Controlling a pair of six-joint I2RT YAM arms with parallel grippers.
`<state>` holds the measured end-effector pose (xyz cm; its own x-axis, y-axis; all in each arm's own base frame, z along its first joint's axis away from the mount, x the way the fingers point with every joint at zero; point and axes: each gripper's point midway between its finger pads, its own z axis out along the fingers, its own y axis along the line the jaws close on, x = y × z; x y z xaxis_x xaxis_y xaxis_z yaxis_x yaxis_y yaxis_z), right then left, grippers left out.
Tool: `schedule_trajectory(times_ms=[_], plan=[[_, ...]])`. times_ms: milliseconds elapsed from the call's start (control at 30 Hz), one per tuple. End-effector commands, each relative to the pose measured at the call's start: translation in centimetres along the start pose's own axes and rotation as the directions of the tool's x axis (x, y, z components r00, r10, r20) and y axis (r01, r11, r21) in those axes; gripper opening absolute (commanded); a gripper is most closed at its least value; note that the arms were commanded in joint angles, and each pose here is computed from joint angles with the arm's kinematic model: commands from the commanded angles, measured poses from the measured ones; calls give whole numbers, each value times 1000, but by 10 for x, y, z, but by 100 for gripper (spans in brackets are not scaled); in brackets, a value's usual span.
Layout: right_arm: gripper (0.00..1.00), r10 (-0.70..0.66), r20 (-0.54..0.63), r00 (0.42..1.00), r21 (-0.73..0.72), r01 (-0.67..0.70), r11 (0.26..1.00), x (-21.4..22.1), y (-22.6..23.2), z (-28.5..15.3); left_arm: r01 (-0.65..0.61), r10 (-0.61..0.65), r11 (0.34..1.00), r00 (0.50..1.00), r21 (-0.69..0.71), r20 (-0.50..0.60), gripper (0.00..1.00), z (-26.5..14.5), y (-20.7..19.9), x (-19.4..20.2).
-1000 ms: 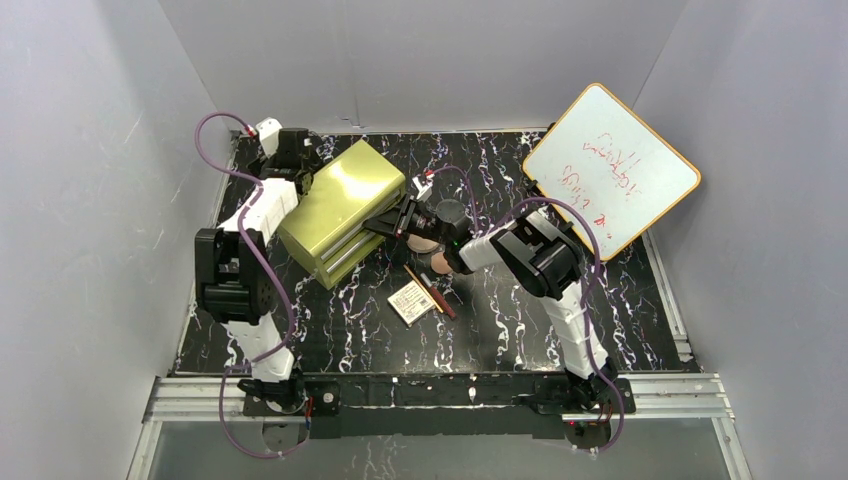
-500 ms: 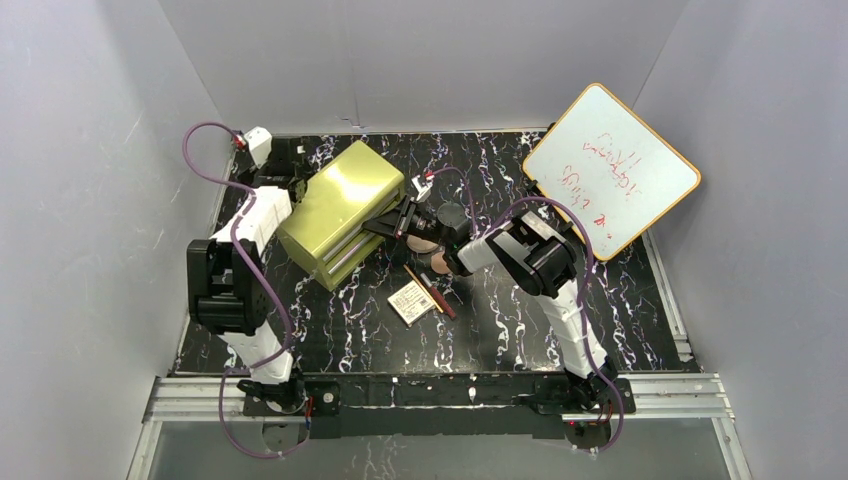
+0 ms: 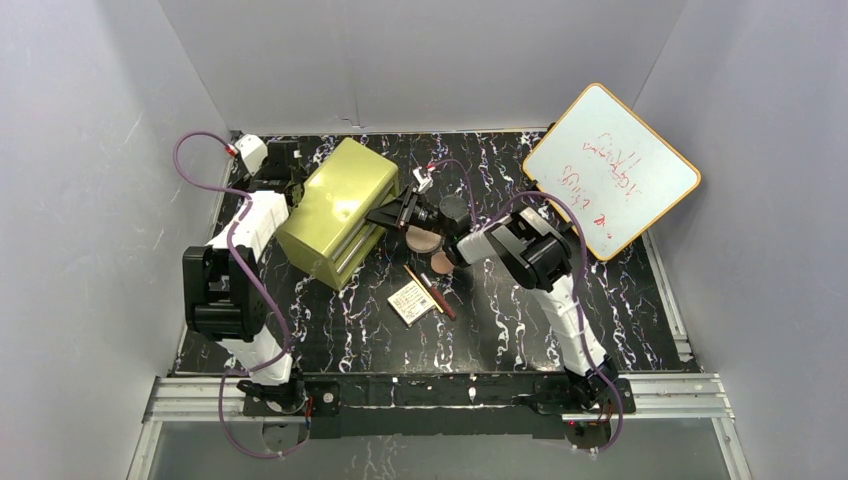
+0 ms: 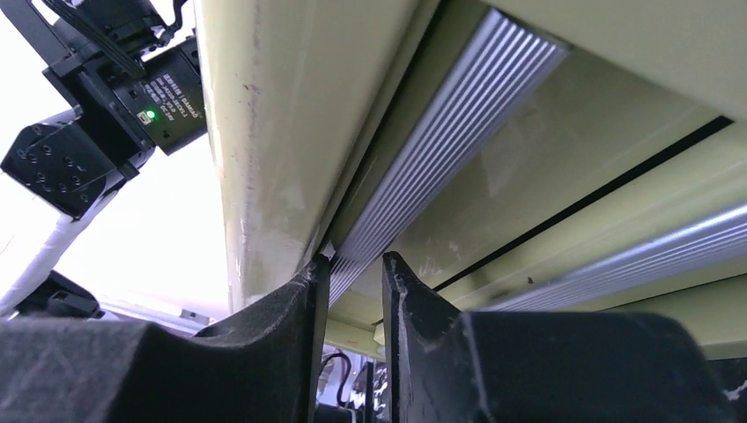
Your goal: Organize the makeup
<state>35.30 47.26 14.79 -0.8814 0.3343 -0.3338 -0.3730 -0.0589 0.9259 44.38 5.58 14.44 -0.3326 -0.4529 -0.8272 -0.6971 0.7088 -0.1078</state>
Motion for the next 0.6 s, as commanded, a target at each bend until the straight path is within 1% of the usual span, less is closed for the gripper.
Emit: schedule_trajectory(times_ms=[0,100,333,367,400,467,533,567], plan=[[37,-37,248,968,-103,64,993,-78,33,21,-209,218,976,944,64,-247,100,-31,11,72],[36,-4,238,971,-136,38,990,-77,33,26,-198,209,978,945,71,-252,99,-32,8,72],[36,62,284,957,-175,-12,985,-88,27,28,-182,200,979,943,91,-268,99,-33,3,77],[34,67,292,954,-180,-14,984,-90,28,29,-183,201,979,942,91,-270,100,-33,3,78],[29,69,300,951,-184,-14,983,-93,29,31,-184,203,979,941,93,-272,99,-32,2,79],[14,76,308,948,-194,-16,981,-97,33,34,-188,207,978,938,93,-277,99,-32,2,81],[2,76,308,948,-196,-16,981,-99,34,38,-194,213,976,937,95,-276,99,-32,2,81],[1,75,306,949,-195,-15,981,-99,35,39,-198,216,976,938,95,-272,99,-32,2,80]])
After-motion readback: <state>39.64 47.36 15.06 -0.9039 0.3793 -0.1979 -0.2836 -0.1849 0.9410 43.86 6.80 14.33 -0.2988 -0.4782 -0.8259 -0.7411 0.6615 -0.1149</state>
